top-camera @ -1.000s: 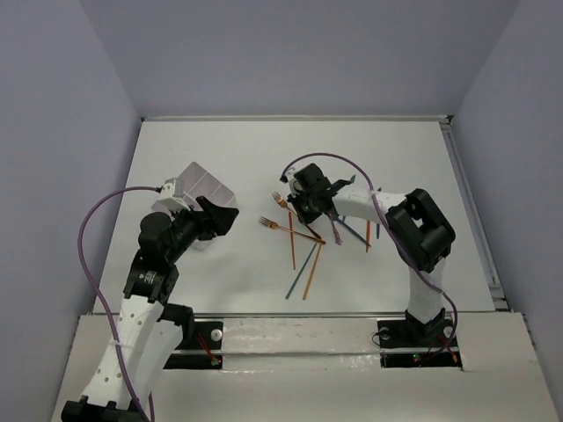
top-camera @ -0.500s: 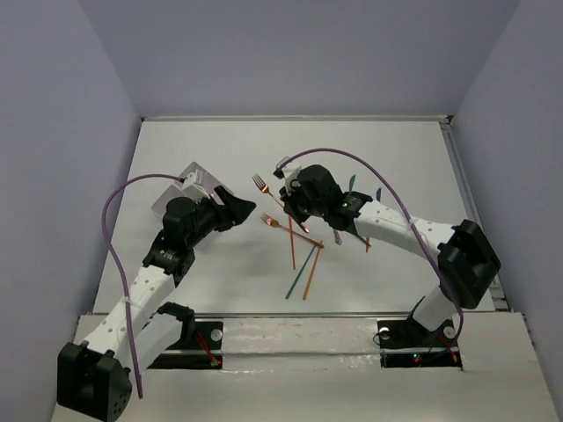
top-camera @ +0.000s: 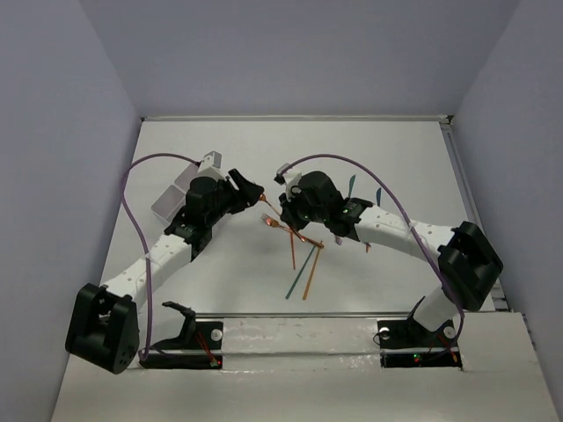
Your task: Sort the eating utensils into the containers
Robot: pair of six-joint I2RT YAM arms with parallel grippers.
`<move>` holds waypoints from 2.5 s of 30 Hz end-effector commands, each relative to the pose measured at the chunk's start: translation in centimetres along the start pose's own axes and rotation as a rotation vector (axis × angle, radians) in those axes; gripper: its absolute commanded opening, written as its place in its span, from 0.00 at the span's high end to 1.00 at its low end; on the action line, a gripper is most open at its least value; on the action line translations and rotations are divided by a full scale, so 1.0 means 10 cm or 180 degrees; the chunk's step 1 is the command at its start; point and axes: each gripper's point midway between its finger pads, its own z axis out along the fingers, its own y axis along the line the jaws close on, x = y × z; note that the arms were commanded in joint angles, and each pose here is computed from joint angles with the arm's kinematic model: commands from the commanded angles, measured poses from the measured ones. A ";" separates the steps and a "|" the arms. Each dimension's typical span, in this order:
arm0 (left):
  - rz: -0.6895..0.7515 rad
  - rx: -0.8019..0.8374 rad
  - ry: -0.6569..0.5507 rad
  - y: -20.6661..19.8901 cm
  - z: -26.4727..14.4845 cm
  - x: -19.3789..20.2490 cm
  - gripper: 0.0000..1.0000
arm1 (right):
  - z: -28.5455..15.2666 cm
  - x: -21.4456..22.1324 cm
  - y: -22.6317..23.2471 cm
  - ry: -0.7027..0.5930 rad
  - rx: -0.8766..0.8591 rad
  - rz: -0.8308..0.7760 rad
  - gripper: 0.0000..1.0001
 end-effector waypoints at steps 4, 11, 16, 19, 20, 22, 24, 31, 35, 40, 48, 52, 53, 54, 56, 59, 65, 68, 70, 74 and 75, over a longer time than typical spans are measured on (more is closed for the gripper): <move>0.0195 0.0114 -0.0363 -0.24 0.18 -0.31 0.47 | -0.08 -0.29 0.18 -0.0355 -0.0230 0.0012 0.93; 0.0208 0.0114 -0.0467 -0.31 0.17 -0.41 0.94 | -0.09 -0.28 0.22 -0.0361 -0.0297 0.0045 0.93; 0.0182 0.0043 -0.0642 -0.37 0.07 -0.60 0.94 | -0.15 -0.42 0.23 -0.0610 -0.0290 0.0146 0.64; 0.0303 -0.0167 -0.0841 -0.50 -0.03 -0.97 0.94 | -0.22 -0.49 0.20 -0.0778 -0.0234 0.0189 0.30; 0.0356 -0.0234 -0.0877 -0.51 -0.05 -1.05 0.94 | -0.24 -0.51 0.19 -0.0835 -0.0210 0.0211 0.26; 0.0524 -0.0466 -0.1041 -0.58 -0.16 -1.36 0.94 | -0.32 -0.55 0.16 -0.0990 -0.0155 0.0226 0.21; 0.0651 -0.0679 -0.1145 -0.56 -0.22 -1.56 0.94 | -0.35 -0.54 0.13 -0.1058 -0.0099 0.0251 0.21; 0.0877 -0.1588 -0.1700 -0.05 -0.76 -2.40 0.94 | -0.53 -0.65 -0.06 -0.1396 0.0235 0.0385 0.21; 0.0921 -0.2149 -0.1727 0.39 -1.03 -2.55 0.94 | -0.52 -0.62 -0.16 -0.1395 0.0405 0.0476 0.21; 0.1043 -0.2808 -0.1622 0.72 -1.26 -2.52 0.94 | -0.43 -0.50 -0.43 -0.1258 0.0727 0.0717 0.21; 0.1152 -0.3089 -0.1911 0.82 -1.36 -2.65 0.94 | -0.35 -0.45 -0.39 -0.1210 0.0640 0.0721 0.22; 0.1216 -0.3248 -0.2060 0.86 -1.38 -2.76 0.94 | -0.32 -0.42 -0.43 -0.1172 0.0706 0.0730 0.22; 0.1223 -0.3268 -0.2078 0.87 -1.37 -2.77 0.94 | -0.31 -0.42 -0.42 -0.1163 0.0690 0.0718 0.22; 0.1222 -0.3293 -0.2120 0.88 -1.36 -2.79 0.94 | -0.31 -0.42 -0.42 -0.1166 0.0673 0.0725 0.22; 0.1220 -0.3311 -0.2214 0.87 -1.35 -2.85 0.94 | -0.28 -0.41 -0.40 -0.1143 0.0639 0.0710 0.23; 0.1247 -0.3273 -0.2340 0.84 -1.34 -2.92 0.94 | -0.26 -0.40 -0.38 -0.1112 0.0606 0.0704 0.23; 0.1339 -0.3230 -0.2390 0.93 -1.22 -2.87 0.94 | -0.24 -0.39 -0.37 -0.1102 0.0590 0.0687 0.23; 0.1503 -0.3248 -0.2353 0.95 -1.13 -2.80 0.94 | -0.20 -0.36 -0.37 -0.1060 0.0578 0.0685 0.24; 0.1621 -0.3258 -0.2246 0.97 -1.03 -2.68 0.94 | -0.19 -0.36 -0.37 -0.1044 0.0578 0.0675 0.24; 0.1732 -0.3244 -0.2162 1.05 -0.90 -2.51 0.94 | -0.13 -0.31 -0.38 -0.0979 0.0587 0.0656 0.24; 0.1742 -0.3256 -0.2134 1.08 -0.88 -2.49 0.94 | -0.13 -0.31 -0.38 -0.0974 0.0588 0.0656 0.24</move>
